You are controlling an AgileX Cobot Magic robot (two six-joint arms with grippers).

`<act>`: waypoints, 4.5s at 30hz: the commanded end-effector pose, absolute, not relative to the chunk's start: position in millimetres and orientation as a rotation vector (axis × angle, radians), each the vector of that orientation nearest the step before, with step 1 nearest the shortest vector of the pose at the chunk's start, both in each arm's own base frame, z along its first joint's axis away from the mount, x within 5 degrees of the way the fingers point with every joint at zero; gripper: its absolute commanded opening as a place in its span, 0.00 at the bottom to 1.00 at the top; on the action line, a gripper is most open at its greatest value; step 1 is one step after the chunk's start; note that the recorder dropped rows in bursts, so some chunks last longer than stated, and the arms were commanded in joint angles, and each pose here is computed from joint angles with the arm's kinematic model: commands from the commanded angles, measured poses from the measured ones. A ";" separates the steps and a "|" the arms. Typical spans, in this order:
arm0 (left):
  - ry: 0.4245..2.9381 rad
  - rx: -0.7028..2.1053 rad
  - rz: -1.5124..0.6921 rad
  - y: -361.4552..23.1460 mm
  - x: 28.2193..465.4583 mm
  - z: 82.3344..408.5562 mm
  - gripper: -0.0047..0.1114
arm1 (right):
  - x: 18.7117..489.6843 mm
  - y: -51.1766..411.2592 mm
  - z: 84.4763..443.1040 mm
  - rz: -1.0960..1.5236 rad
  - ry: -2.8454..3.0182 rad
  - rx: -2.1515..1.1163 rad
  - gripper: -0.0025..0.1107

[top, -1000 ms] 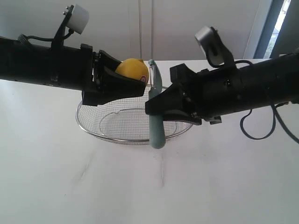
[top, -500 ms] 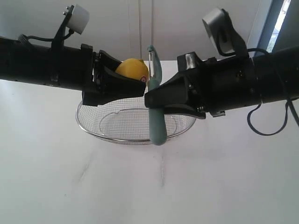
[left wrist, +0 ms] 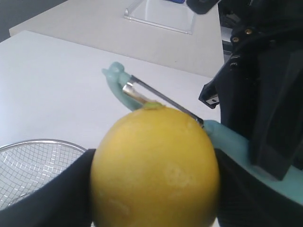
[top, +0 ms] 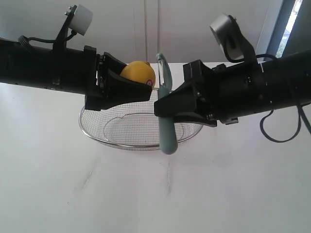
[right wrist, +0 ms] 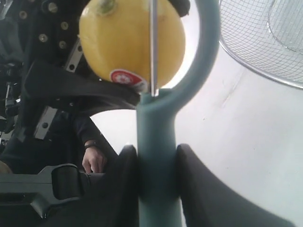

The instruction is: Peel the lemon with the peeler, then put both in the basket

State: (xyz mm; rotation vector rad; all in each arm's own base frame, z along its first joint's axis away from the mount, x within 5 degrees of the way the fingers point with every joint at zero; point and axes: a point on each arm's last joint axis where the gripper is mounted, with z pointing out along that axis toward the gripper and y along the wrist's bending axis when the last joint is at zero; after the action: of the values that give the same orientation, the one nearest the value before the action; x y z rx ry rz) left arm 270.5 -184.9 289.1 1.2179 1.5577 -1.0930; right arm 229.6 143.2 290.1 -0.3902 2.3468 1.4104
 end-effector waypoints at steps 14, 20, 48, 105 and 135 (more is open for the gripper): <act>1.523 1.204 -1.140 -187.1 267.6 295.2 0.04 | 247.0 144.4 261.7 1.390 2.457 -0.275 0.02; 1.522 1.205 -1.139 -187.1 267.6 295.2 0.04 | 249.9 147.2 253.5 1.437 2.479 -0.276 0.02; 1.523 1.204 -1.137 -187.1 267.7 295.1 0.04 | 242.4 151.3 257.9 1.551 2.415 -0.442 0.02; 1.531 1.218 -1.124 -186.8 267.7 293.7 0.04 | 237.2 138.1 295.5 1.294 2.259 -0.352 0.02; 1.531 1.218 -1.124 -186.8 267.7 293.7 0.04 | 293.1 130.7 299.9 0.848 2.460 -0.320 0.02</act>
State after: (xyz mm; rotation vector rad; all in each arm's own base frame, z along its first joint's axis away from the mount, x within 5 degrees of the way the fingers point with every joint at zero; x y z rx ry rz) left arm 269.9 -184.9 288.7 1.2281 1.5568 -1.0930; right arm 284.2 131.6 298.0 -0.3044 2.4357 0.8891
